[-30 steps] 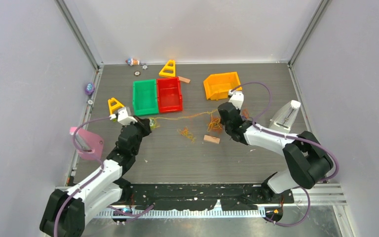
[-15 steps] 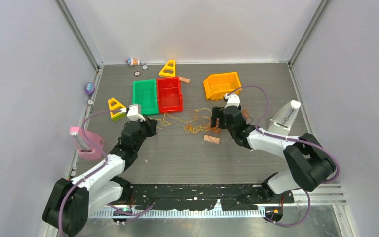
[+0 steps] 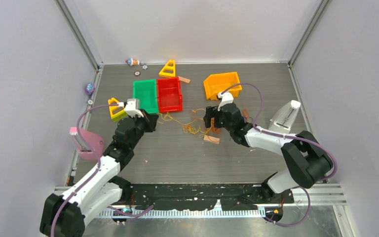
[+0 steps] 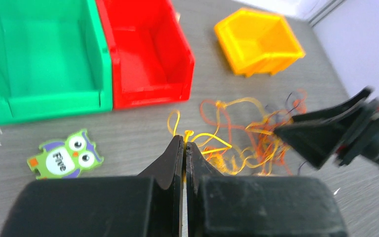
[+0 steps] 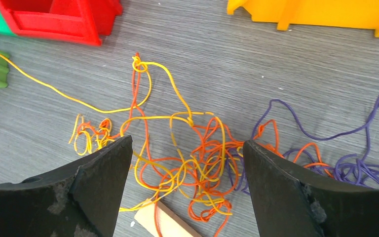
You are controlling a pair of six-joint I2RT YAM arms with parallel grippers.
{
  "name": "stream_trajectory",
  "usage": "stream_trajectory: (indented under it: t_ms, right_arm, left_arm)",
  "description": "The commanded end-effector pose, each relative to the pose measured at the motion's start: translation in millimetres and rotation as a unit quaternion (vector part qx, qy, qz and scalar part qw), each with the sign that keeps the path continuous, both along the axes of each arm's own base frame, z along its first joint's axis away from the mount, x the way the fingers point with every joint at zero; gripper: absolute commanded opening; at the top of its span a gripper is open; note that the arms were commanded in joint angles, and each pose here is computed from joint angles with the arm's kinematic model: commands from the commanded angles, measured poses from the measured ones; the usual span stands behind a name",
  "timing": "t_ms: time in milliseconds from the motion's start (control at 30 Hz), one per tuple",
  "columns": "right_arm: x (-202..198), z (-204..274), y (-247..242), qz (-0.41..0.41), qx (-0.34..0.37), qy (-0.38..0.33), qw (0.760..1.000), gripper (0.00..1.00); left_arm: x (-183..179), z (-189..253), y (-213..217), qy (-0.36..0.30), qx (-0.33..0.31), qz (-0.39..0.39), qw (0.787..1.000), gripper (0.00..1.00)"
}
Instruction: Untangle the cables
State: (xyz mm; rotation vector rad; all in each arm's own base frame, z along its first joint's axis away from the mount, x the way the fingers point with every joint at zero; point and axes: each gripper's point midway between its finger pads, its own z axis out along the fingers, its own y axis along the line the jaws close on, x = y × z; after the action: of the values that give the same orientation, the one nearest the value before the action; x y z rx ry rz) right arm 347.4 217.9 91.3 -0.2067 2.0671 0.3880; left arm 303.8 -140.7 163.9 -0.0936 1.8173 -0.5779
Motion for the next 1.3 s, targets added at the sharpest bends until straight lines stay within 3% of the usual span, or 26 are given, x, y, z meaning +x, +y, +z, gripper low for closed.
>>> stream_trajectory:
  t_ms: [0,233,467,867,1000,1067,1100,1133,1167,1267]
  right_arm:
    - [-0.8,41.9,23.1,0.054,0.040,-0.066,0.996,0.88]
    - [-23.5,48.4,68.6,0.125,-0.014,-0.096,0.987,0.87]
    - [-17.9,8.9,101.6,0.143,-0.062,-0.024,0.987,0.77]
    - [-38.4,-49.0,120.7,0.168,-0.083,0.078,0.979,0.82]
    - [-35.4,-72.9,121.4,0.156,-0.121,0.113,0.974,0.77]
    - [-31.1,-75.5,116.7,0.142,-0.140,0.118,0.973,0.58]
    - [-29.9,-74.1,115.2,0.138,-0.145,0.117,0.973,0.39]
    - [-26.7,-69.7,112.7,0.128,-0.148,0.110,0.974,0.32]
    - [-25.6,-68.2,110.4,0.124,-0.149,0.105,0.975,0.18]
    - [-20.3,-43.7,103.9,0.108,-0.140,0.068,0.982,0.06]
  left_arm:
    - [-0.6,76.7,9.7,-0.067,-0.018,0.021,0.997,0.00]
    - [-6.8,107.6,8.1,-0.060,-0.010,0.007,0.998,0.00]
    - [-8.2,103.8,8.6,-0.056,-0.010,0.008,0.998,0.00]
    - [4.8,70.3,49.5,0.006,0.030,0.126,0.992,0.00]
    - [7.4,60.7,56.5,0.015,0.030,0.148,0.988,0.00]
    - [8.0,56.4,62.5,0.015,0.032,0.163,0.986,0.00]
    - [7.8,54.0,66.5,0.015,0.034,0.173,0.984,0.00]
    - [7.5,51.5,70.5,0.015,0.033,0.183,0.982,0.00]
    - [6.6,48.8,76.0,0.015,0.034,0.196,0.980,0.00]
    - [3.4,41.8,89.5,0.015,0.033,0.230,0.972,0.00]
